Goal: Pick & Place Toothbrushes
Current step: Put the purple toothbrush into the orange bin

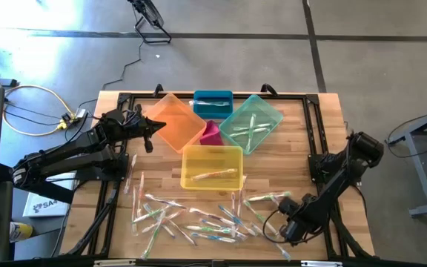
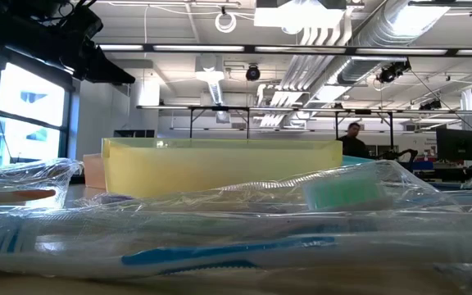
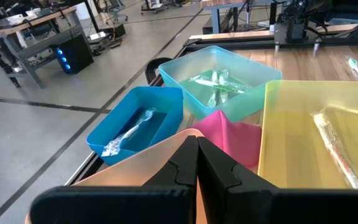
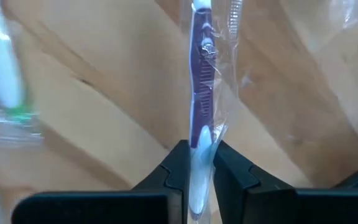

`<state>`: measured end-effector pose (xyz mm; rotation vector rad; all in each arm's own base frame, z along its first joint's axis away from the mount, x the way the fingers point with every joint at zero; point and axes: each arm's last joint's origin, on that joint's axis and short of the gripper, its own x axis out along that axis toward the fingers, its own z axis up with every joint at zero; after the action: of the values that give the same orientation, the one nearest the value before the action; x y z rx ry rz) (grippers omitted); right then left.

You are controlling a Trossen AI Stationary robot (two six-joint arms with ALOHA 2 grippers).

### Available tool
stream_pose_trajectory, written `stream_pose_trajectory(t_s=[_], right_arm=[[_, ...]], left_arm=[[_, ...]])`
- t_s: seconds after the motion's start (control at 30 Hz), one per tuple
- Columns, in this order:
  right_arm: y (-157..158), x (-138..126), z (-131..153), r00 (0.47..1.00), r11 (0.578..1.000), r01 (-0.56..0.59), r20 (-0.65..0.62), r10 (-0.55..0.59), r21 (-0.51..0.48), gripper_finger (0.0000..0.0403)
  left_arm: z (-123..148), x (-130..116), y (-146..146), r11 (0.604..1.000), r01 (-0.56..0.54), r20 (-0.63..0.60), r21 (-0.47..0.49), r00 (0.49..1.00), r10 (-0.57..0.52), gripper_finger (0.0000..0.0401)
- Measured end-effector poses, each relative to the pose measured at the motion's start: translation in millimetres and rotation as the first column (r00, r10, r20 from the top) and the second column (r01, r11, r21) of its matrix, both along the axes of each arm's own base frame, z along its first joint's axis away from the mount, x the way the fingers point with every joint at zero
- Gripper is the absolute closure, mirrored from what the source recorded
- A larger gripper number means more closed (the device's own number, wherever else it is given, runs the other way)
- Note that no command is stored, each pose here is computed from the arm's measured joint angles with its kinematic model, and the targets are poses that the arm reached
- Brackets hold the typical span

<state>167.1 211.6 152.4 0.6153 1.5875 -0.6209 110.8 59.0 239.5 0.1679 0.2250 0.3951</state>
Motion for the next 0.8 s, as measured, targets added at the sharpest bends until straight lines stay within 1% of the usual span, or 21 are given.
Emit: stream_pose_trajectory(t_s=[0.13,0.27,0.33,0.43,0.63,0.8], right_arm=[[-8.2,3.0,9.3,0.999,1.000,0.022,0.028,-0.021,-0.008,0.0373],[-14.9,8.5,18.8,0.996,1.000,0.030,0.087,-0.030,0.005,0.0388],[-19.3,12.0,23.6,0.992,0.999,0.045,0.121,-0.045,0.006,0.0389],[-26.2,16.8,29.3,0.980,0.998,0.065,0.190,-0.059,-0.025,0.0389],[-40.1,32.8,32.2,0.949,0.992,0.052,0.316,-0.012,-0.117,0.0387],[-56.1,49.7,33.1,0.932,0.987,0.066,0.362,-0.008,-0.147,0.0387]], left_arm=[[0.0,0.0,0.0,1.000,0.000,0.000,0.000,1.000,0.000,0.0401],[0.0,0.0,0.0,1.000,0.000,0.000,0.000,1.000,0.000,0.0401],[0.0,0.0,0.0,1.000,0.000,0.000,0.000,1.000,0.000,0.0401],[0.0,0.0,0.0,1.000,0.000,0.000,0.000,1.000,0.000,0.0401],[0.0,0.0,-0.1,1.000,0.000,0.000,0.000,1.000,0.000,0.0401],[0.0,0.0,0.0,1.000,0.000,0.000,0.000,1.000,0.000,0.0401]])
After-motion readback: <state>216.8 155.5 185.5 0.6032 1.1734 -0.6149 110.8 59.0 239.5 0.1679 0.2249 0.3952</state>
